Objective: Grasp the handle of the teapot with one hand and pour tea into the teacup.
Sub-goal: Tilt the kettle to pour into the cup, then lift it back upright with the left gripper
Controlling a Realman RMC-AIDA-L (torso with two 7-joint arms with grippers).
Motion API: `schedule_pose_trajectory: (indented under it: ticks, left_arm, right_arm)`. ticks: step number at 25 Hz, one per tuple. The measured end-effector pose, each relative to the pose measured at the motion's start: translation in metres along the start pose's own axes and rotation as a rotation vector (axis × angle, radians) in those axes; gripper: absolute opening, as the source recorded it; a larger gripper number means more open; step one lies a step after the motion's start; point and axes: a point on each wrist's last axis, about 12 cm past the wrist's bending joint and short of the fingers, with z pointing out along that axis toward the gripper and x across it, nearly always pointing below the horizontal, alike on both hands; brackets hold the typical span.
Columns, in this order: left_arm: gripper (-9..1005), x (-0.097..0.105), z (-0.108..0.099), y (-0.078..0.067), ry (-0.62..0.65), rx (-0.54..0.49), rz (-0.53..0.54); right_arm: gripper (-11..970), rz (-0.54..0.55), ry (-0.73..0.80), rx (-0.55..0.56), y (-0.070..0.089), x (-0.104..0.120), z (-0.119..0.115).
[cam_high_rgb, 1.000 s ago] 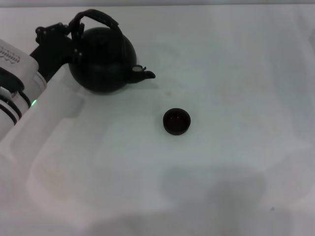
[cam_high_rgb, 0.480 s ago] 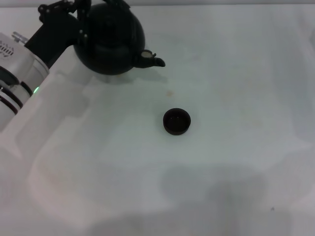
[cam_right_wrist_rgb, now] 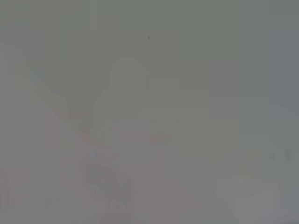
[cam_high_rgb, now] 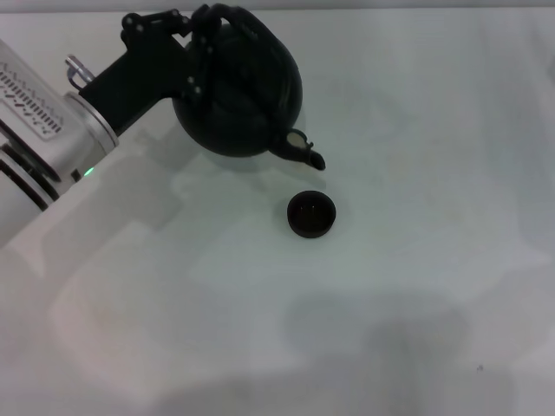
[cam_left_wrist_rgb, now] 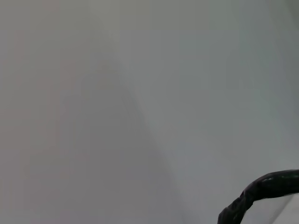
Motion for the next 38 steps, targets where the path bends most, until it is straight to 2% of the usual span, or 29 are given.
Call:
schedule_pose_trajectory:
  ticks: [16, 23, 29, 38]
  left_arm:
    - [94, -0.0028, -0.0046, -0.0041, -0.038, 0.032, 0.151]
    - [94, -0.003, -0.0049, -0.0012, -0.039, 0.034, 0.169]
    - [93, -0.0047, -0.0008, -0.0041, -0.048, 0.074, 0.211]
    - [93, -0.0054, 0.0017, -0.0081, -0.053, 0.079, 0.272]
  right_arm:
    - [841, -0.007, 0.012, -0.006, 0.0032, -0.0011, 0.0038]
    - [840, -0.008, 0.012, -0.008, 0.0048, -0.0023, 0.0056]
    - [841, -0.009, 0.01, -0.008, 0.0046, -0.0033, 0.0063]
    - [840, -0.008, 0.01, -0.008, 0.0046, -0.0033, 0.0063]
